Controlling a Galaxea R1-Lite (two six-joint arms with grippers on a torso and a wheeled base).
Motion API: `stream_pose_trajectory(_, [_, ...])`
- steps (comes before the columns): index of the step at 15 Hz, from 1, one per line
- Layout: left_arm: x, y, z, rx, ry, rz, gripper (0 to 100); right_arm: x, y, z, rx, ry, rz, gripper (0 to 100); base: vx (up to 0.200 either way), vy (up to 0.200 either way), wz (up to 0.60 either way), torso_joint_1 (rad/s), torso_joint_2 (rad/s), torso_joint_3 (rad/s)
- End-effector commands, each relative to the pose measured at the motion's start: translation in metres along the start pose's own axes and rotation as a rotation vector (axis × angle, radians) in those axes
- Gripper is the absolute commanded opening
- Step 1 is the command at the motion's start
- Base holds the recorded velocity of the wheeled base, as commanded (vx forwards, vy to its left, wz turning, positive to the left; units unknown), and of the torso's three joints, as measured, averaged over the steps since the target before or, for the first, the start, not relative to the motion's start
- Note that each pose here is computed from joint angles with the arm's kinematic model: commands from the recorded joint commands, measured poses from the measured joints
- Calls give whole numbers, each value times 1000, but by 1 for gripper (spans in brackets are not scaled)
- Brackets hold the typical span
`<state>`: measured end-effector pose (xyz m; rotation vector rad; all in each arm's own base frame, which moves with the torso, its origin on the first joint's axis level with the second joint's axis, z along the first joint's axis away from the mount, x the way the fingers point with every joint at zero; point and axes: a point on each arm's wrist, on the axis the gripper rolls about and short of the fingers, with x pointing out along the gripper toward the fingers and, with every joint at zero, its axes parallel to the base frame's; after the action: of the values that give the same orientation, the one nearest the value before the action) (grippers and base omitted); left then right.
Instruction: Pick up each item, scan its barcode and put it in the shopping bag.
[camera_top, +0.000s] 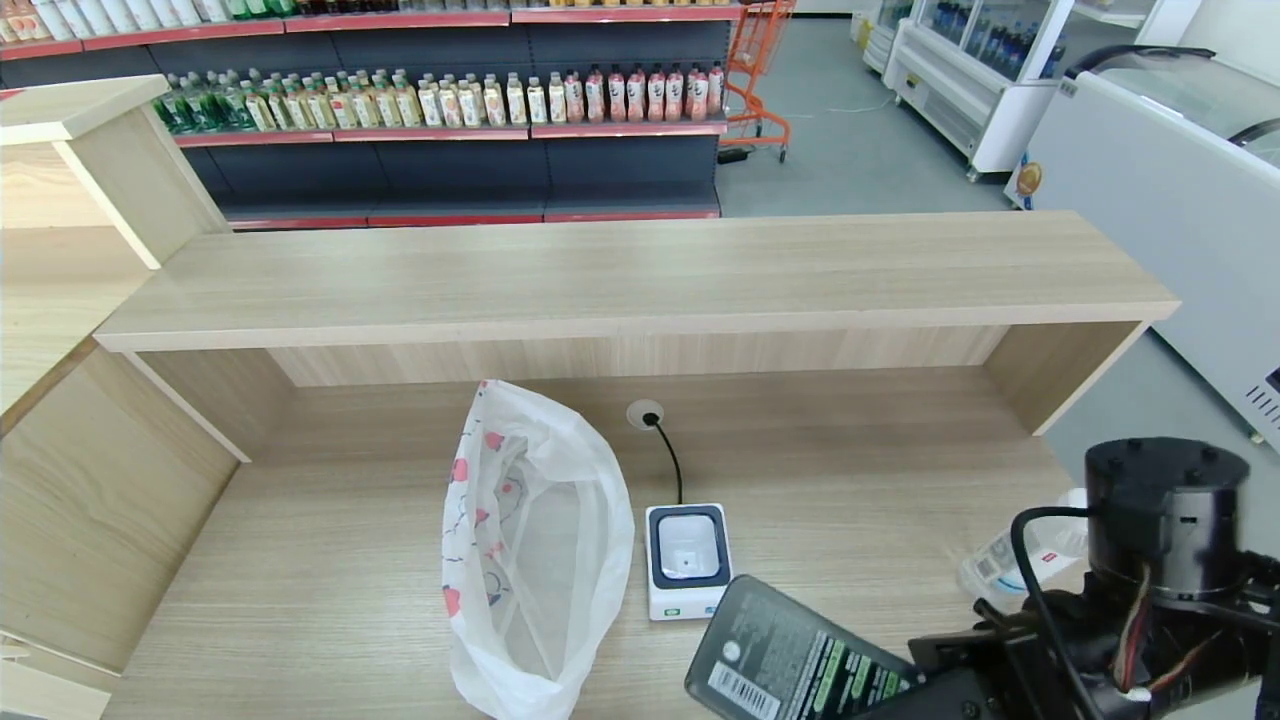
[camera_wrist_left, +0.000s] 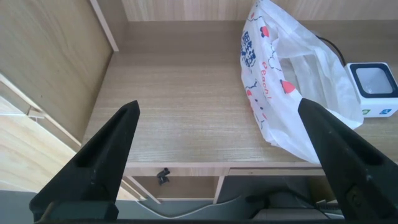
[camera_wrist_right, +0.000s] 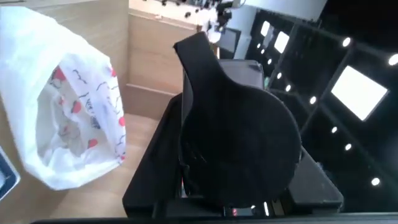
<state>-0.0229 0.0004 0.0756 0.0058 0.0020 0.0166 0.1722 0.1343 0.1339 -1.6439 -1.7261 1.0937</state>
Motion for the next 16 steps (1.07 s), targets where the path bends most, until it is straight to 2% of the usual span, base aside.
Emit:
stream_pose_trajectory(1, [0,0,0,0,0,0,100,25,16,10,-7,-108,-20,0,0,0,0,0,0,0])
stream_pose_trajectory(4, [0,0,0,0,0,0,100,25,13,5,-31,-100,-32,0,0,0,0,0,0,0])
stream_pose_trajectory(10, [0,0,0,0,0,0,100,-6,27,-16,-116,12,5,0,0,0,0,0,0,0])
stream_pose_trajectory(16, [0,0,0,0,0,0,100,-2,41,-25,-109,-10,-23,0,0,0,0,0,0,0])
